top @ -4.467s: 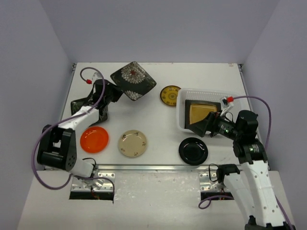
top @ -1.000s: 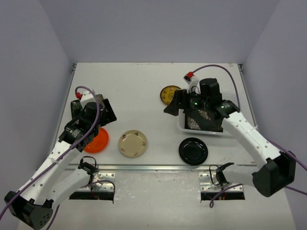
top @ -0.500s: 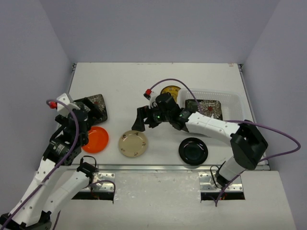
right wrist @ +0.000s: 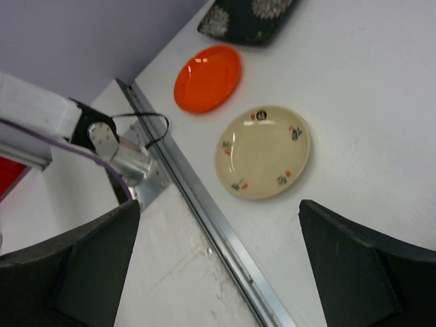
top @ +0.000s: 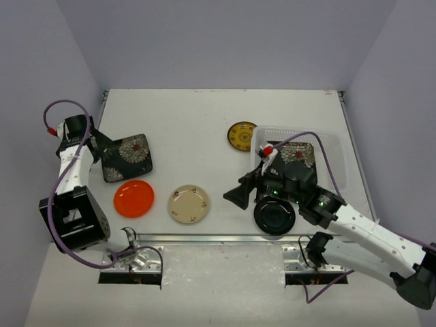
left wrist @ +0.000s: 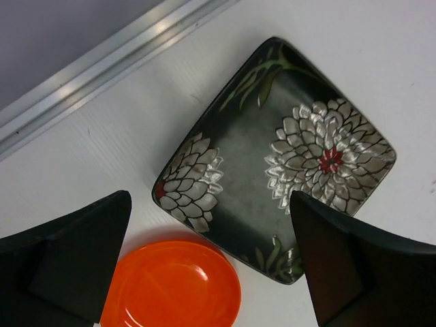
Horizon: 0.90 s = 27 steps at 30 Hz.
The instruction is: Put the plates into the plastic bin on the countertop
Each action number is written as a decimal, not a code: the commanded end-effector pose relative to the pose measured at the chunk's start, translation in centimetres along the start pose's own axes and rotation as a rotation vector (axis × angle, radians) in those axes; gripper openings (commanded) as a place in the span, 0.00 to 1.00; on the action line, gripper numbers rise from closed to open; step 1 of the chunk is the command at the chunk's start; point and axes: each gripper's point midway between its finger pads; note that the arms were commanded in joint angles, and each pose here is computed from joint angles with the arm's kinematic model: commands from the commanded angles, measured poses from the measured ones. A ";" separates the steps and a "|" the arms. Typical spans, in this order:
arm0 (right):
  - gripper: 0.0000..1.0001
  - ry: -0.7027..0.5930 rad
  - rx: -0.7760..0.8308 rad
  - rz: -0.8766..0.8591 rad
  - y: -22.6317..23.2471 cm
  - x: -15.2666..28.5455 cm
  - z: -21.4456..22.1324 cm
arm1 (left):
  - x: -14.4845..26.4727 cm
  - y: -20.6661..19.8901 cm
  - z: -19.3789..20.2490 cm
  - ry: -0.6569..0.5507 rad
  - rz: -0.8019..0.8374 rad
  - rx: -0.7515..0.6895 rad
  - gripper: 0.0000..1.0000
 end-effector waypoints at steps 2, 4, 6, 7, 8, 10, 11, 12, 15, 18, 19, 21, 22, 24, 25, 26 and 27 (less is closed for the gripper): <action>0.99 -0.030 0.044 -0.070 0.8 1.0 1.1 | -3.5 -0.3 0.2 0.005 -0.023 -0.081 1.00; 0.99 -0.027 0.055 -0.107 1.4 1.2 1.3 | -5.2 0.2 1.2 0.043 -0.060 -0.112 1.00; 0.99 -0.021 0.060 -0.132 1.7 1.3 1.7 | -6.7 1.2 1.8 0.068 -0.124 -0.150 1.00; 0.99 -0.022 0.062 -0.139 1.8 1.3 1.8 | -7.1 1.6 2.1 0.081 -0.153 -0.165 1.00; 0.99 -0.026 0.062 -0.152 2.0 1.4 1.8 | -7.5 2.0 2.1 0.087 -0.184 -0.182 1.00; 0.99 -0.028 0.068 -0.175 2.4 1.5 1.9 | -8.3 3.1 1.4 0.078 -0.262 -0.233 1.00; 0.99 -0.030 0.071 -0.179 2.5 1.5 1.8 | -8.7 2.8 1.2 0.076 -0.256 -0.247 1.00; 0.99 -0.031 0.074 -0.180 2.5 1.6 1.8 | -9.2 2.4 1.2 0.075 -0.240 -0.259 1.00; 0.99 -0.030 0.076 -0.175 2.3 1.6 2.1 | -10.2 0.2 3.5 0.172 -0.100 -0.282 1.00; 0.99 -0.020 0.071 -0.171 2.2 1.3 2.2 | -11.0 -3.1 7.4 0.333 0.083 -0.279 1.00; 0.99 -0.015 0.069 -0.171 2.2 1.3 2.2 | -11.0 -3.7 8.2 0.370 0.119 -0.276 0.99; 0.99 -0.008 0.066 -0.174 2.2 1.1 2.3 | -11.2 -4.7 9.4 0.427 0.179 -0.265 0.94; 0.99 -0.004 0.065 -0.175 2.2 1.0 2.3 | -11.2 -5.4 10.0 0.459 0.214 -0.259 0.91; 0.99 0.000 0.061 -0.181 2.3 0.9 2.4 | -11.1 -6.4 11.2 0.508 0.273 -0.233 0.80; 0.99 0.005 0.055 -0.179 2.2 0.8 2.5 | -11.0 -7.0 11.9 0.534 0.314 -0.218 0.77; 0.99 0.008 0.052 -0.178 2.2 0.7 2.5 | -10.9 -7.4 12.4 0.547 0.334 -0.207 0.75; 0.99 0.011 0.049 -0.179 2.2 0.6 2.5 | -10.8 -7.8 12.7 0.553 0.347 -0.195 0.73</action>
Point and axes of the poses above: each gripper's point midway between its finger pads, its own x axis back along the fingers, its own y axis along the line the jaws close on, z = x × y, and after that the axes turned 6 degrees about x, right-handed
